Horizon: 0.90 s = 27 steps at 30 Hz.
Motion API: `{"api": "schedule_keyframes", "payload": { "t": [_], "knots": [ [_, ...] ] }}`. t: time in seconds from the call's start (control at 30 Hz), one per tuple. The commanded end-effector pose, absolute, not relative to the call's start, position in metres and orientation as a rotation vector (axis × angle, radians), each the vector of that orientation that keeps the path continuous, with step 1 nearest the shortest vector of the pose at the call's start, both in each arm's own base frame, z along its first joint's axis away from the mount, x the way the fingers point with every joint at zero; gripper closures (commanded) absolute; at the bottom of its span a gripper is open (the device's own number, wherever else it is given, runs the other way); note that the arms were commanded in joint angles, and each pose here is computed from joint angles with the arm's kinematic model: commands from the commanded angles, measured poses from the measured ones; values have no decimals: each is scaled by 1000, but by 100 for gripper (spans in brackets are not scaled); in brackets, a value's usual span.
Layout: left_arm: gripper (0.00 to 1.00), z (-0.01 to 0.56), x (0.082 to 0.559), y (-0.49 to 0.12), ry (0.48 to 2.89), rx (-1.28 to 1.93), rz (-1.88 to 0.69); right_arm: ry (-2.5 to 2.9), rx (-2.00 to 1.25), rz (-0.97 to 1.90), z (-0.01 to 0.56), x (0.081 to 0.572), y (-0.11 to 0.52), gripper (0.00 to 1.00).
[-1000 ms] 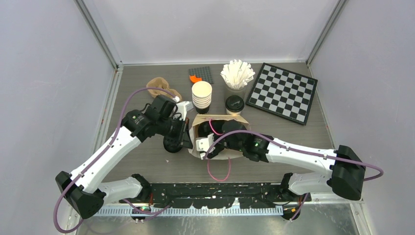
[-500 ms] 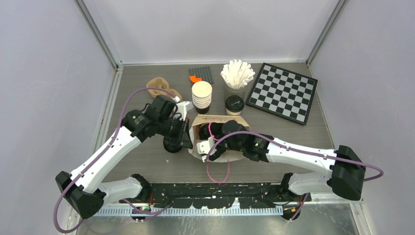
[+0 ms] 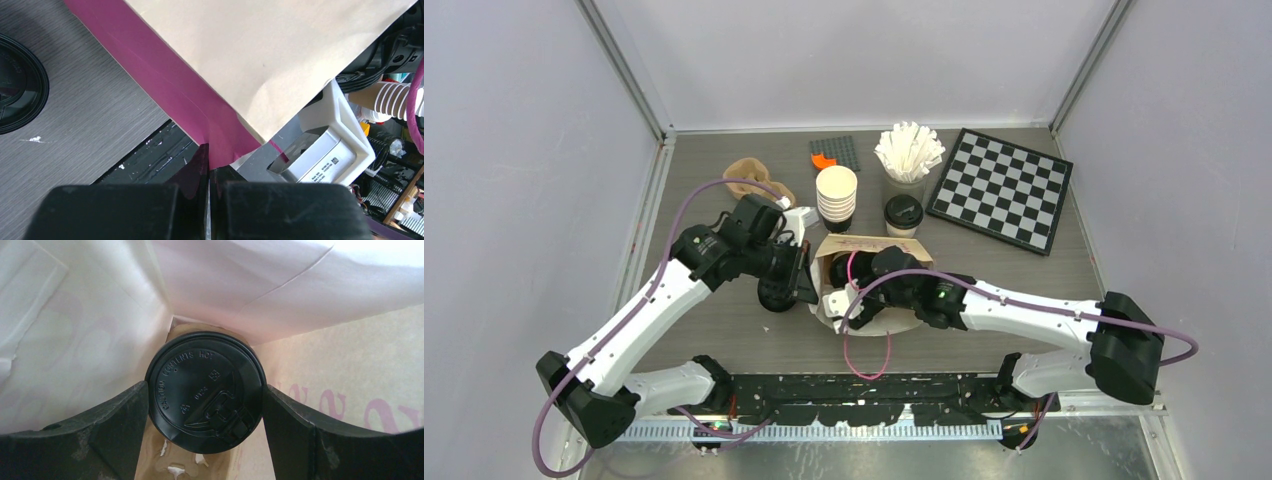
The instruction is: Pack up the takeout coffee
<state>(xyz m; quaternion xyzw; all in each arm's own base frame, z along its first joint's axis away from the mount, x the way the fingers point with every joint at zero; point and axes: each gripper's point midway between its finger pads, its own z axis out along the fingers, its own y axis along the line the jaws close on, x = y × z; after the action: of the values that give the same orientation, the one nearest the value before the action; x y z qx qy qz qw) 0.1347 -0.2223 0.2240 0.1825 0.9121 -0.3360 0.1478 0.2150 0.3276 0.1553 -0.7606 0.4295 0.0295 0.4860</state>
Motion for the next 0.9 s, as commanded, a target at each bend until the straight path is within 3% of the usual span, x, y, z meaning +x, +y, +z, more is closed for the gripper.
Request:
{"api": "schedule_keyframes", "payload": {
  "t": [0.0,0.87],
  "knots": [
    [100,246,131,-232,2539,546,-1071,1004,-1821,39,163,222,334,35],
    [100,236,123,-230,2579,532,-1090,1099,-1861,-15,130,233,326,35]
  ]
}}
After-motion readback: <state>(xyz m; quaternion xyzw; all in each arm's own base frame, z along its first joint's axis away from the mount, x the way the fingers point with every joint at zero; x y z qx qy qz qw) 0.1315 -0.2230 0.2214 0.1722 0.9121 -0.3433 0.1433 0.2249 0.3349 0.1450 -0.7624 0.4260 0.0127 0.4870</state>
